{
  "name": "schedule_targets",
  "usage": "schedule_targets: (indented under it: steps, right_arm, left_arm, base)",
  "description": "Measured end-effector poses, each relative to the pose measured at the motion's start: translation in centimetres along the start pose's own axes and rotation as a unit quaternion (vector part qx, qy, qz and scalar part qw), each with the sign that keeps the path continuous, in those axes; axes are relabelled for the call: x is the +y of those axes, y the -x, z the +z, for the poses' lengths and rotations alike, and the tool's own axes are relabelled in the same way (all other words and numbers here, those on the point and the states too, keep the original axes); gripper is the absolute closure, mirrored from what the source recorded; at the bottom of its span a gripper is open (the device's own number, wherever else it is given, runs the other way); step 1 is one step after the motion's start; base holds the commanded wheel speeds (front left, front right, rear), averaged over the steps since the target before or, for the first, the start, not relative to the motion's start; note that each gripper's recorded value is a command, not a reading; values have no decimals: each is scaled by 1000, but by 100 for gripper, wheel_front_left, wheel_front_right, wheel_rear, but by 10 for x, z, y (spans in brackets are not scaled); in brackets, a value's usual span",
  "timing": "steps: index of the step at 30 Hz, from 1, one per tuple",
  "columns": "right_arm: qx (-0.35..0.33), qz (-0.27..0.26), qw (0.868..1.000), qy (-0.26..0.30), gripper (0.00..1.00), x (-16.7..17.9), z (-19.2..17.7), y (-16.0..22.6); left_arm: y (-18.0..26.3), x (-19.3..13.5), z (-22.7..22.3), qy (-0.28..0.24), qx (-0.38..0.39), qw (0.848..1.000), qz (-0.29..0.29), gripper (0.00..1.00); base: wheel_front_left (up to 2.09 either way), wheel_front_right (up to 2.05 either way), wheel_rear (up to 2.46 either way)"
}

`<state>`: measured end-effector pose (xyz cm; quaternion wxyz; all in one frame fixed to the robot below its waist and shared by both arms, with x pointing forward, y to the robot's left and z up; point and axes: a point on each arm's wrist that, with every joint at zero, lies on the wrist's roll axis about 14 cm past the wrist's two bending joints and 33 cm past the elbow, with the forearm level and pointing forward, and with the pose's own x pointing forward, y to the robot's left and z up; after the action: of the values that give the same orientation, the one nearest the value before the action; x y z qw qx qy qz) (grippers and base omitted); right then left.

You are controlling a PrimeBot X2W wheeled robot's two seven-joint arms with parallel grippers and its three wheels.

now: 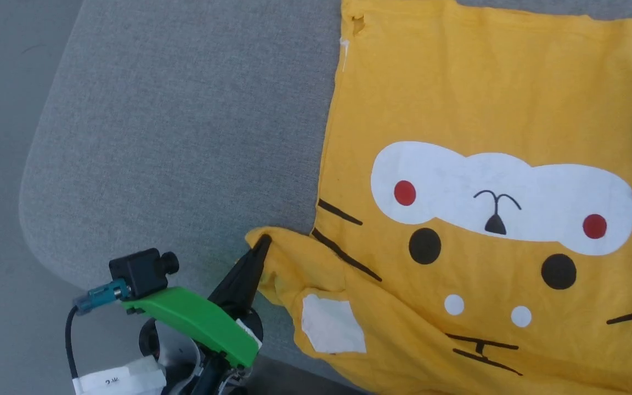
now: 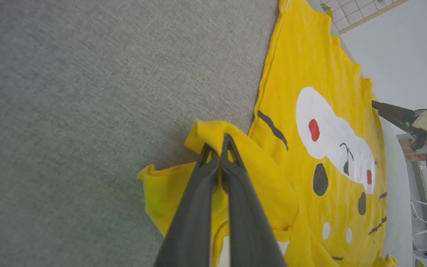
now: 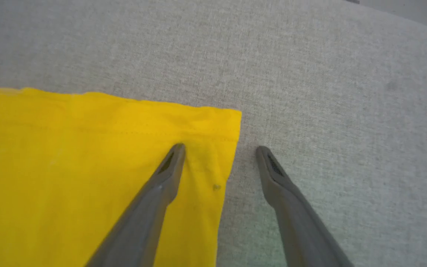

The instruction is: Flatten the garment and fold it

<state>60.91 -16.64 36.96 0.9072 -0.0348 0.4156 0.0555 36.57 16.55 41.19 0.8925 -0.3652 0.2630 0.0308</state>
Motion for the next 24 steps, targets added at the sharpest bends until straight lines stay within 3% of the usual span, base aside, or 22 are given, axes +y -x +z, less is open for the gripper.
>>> schedule_targets:
  steps: [1, 13, 24]
  right_arm:
    - [-2, 2, 1000, -1, 100, 1, 2, -2]
    - [-58, 6, 998, -17, 100, -4, 17, 15]
    - [-173, -41, 980, -89, 100, -74, 9, 108]
  left_arm:
    - [-1, 2, 0, 0, 0, 1000, 3, 100]
    - [-5, -2, 6, -8, -5, 1000, -6, 100]
    - [13, -23, 11, -17, -20, 999, -35, 100]
  base:
    - [0, 0, 0]
    - [0, 0, 0]
    - [0, 0, 0]
